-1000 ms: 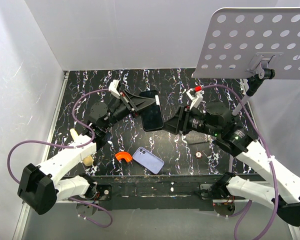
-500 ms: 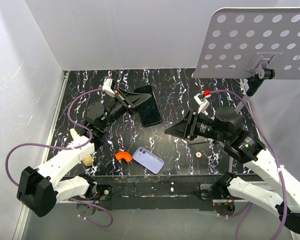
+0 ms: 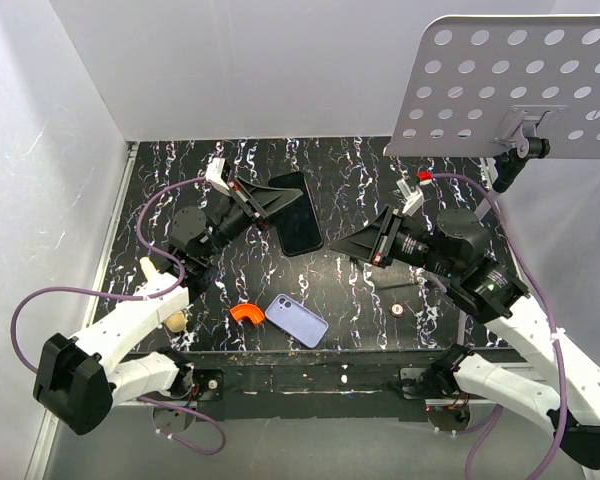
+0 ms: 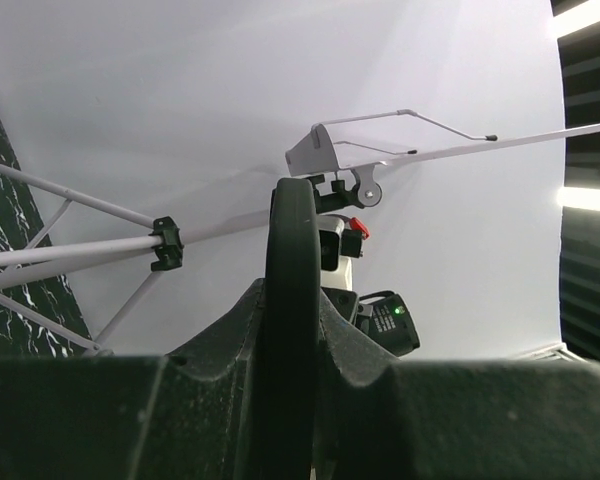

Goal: Take the phone out of the phone case
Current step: Remove the phone case from the phone.

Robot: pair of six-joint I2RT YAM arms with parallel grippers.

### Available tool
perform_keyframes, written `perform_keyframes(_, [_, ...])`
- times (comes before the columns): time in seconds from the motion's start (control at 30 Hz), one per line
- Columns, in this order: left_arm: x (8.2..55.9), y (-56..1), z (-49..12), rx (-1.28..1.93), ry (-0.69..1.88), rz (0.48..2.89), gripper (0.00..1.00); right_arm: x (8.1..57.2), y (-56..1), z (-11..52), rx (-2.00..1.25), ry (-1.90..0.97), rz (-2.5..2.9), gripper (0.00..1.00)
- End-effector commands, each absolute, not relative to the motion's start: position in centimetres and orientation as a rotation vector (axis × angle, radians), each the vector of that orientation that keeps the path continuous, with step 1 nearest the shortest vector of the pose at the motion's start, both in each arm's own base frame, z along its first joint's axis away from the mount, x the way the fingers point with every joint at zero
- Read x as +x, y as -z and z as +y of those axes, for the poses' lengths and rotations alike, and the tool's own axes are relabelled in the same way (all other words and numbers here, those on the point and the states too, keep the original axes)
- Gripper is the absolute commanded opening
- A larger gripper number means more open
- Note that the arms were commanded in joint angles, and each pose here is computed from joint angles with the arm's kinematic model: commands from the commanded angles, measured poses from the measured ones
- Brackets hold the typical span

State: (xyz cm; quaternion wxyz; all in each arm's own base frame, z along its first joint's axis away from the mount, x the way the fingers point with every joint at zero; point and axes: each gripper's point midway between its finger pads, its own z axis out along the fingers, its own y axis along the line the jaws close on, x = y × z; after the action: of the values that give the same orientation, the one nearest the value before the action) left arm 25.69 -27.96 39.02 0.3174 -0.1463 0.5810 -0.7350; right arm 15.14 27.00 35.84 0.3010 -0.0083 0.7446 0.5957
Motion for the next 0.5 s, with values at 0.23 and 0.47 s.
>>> perform_keyframes(0.23, [23.3,-42.2,-27.5,-0.244,2.014,1.422,0.0,14.4,-39.1,27.6,-0.102,-1.719,1.836,0.27])
perform_keyframes(0.47, [23.2,-41.9,-27.8,-0.207,1.983,1.455,0.0,14.1,-39.3,28.3,-0.149,-1.776,1.814,0.28])
